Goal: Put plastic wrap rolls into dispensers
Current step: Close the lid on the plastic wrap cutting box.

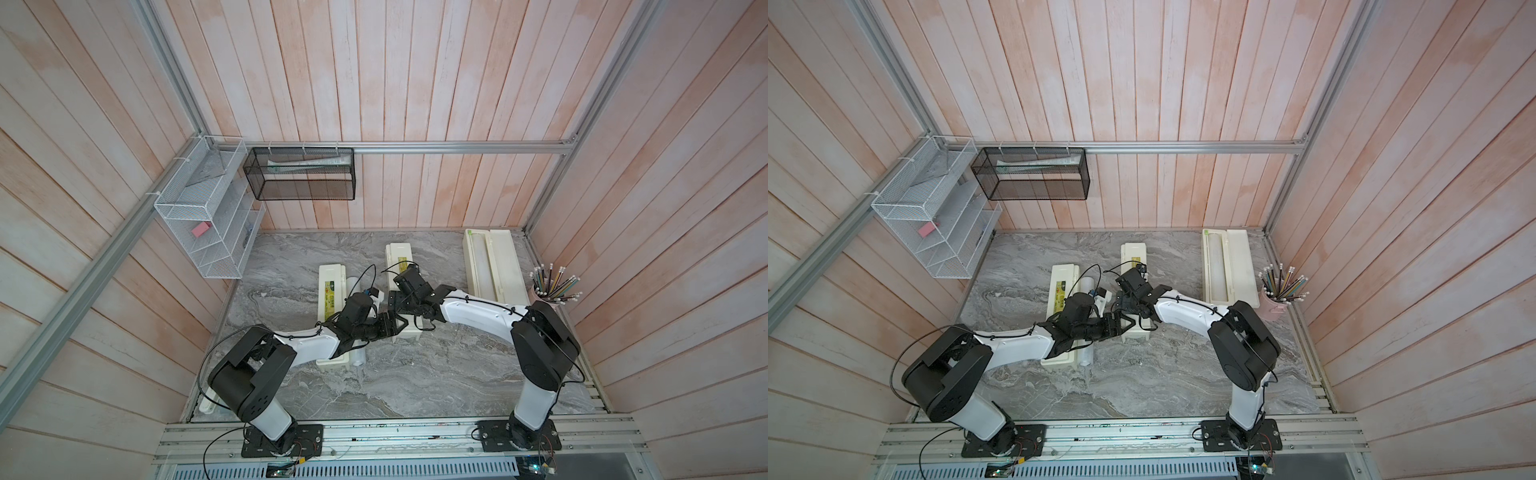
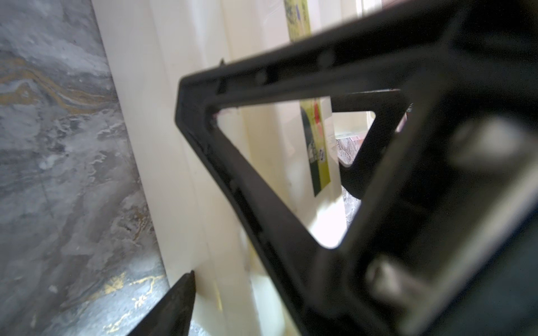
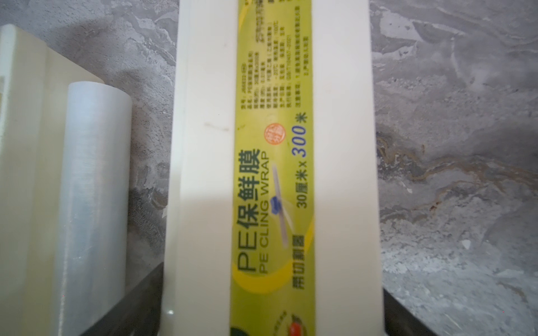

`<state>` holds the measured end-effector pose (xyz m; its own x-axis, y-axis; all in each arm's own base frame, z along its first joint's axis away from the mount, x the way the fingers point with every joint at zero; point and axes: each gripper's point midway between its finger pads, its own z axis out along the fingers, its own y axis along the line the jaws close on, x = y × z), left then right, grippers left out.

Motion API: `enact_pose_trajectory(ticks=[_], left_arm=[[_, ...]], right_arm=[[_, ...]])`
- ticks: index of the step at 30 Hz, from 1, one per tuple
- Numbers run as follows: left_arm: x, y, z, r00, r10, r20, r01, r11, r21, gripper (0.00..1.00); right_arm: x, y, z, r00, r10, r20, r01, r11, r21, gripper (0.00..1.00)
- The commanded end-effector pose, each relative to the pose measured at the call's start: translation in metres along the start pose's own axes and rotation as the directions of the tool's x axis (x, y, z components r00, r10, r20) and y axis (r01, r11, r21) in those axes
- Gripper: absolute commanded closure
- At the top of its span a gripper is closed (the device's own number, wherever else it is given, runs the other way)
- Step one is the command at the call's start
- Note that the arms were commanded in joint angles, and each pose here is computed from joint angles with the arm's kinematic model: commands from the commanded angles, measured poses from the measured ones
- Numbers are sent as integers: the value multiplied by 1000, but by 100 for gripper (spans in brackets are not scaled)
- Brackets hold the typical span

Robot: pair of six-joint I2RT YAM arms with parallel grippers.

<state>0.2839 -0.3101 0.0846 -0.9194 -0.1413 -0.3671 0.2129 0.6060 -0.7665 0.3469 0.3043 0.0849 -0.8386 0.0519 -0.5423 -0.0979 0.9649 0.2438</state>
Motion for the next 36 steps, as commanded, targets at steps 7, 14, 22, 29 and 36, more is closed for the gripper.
enact_pose_trajectory(ticks=[7, 14, 22, 29, 36], left_arm=[[20, 24, 9, 998, -39, -49, 36, 997, -70, 25], [21, 26, 11, 998, -45, -51, 41, 996, -77, 28], [25, 32, 13, 996, -60, -61, 54, 994, -91, 29], [29, 38, 15, 995, -75, -71, 68, 992, -103, 31], [34, 45, 17, 993, -93, -79, 83, 990, -114, 31]], right_arm=[[21, 14, 11, 997, -28, -67, 24, 998, -54, 9], [18, 11, 9, 998, -24, -60, 21, 999, -48, 9], [15, 6, 8, 998, -14, -57, 11, 999, -49, 9], [17, 3, 10, 998, -10, -64, 7, 999, -51, 9], [19, 0, 12, 997, -5, -71, 2, 999, -51, 9]])
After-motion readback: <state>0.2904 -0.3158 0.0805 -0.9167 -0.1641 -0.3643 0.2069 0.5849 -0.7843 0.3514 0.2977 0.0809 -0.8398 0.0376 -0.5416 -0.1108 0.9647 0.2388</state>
